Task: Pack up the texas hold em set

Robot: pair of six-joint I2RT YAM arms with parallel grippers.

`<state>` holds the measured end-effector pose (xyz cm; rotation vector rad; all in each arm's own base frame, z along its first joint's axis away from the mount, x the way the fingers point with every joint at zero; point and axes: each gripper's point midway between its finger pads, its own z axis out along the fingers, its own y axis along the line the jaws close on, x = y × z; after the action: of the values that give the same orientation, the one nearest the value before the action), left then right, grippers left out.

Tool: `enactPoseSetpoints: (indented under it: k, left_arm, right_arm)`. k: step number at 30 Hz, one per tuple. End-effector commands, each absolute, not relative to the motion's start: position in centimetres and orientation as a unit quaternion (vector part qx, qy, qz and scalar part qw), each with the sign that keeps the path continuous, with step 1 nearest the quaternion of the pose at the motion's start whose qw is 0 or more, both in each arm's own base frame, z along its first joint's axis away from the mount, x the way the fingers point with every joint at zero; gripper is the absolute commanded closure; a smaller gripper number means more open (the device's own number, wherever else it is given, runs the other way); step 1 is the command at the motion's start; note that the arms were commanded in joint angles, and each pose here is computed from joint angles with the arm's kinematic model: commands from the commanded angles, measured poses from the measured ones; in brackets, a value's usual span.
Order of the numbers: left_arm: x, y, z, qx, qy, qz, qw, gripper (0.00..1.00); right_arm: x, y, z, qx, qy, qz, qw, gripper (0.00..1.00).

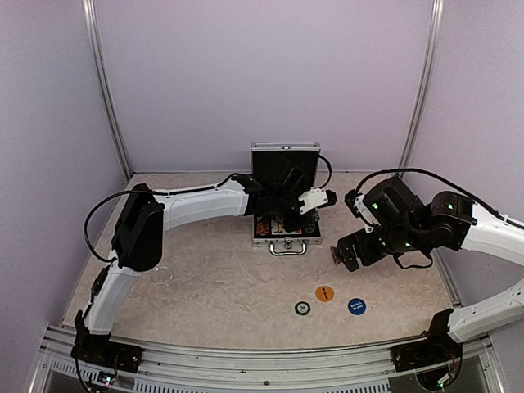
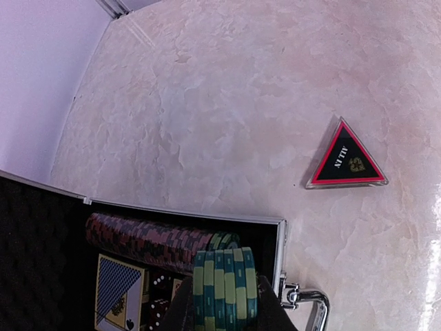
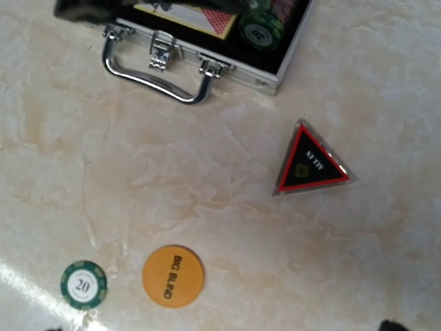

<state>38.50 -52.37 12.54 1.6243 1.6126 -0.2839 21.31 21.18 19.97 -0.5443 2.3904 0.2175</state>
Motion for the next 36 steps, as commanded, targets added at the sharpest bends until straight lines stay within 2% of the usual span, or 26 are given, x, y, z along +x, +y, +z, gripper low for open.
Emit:
enactPoseSetpoints:
  k: [1,34,36]
  left_arm:
    - [38.9,-53.7,10.5,0.65,0.625,-0.094,0.421,1.0]
    - [40.0,-53.3,5.9,0.65,0.636,-0.061,0.412,1.0]
    - [40.0,-53.3,5.7,0.65,0.637,-0.061,0.41,0.97]
  right_arm:
    - [21.1,20.4,19.5,-0.192,0.922,0.081,0.327,0.01]
    - [20.7,20.8,17.8,-0.195,0.925,0.094,0.312,0.01]
    - [20.7,21.0,17.9,-0.196,0.925,0.095,0.312,0.01]
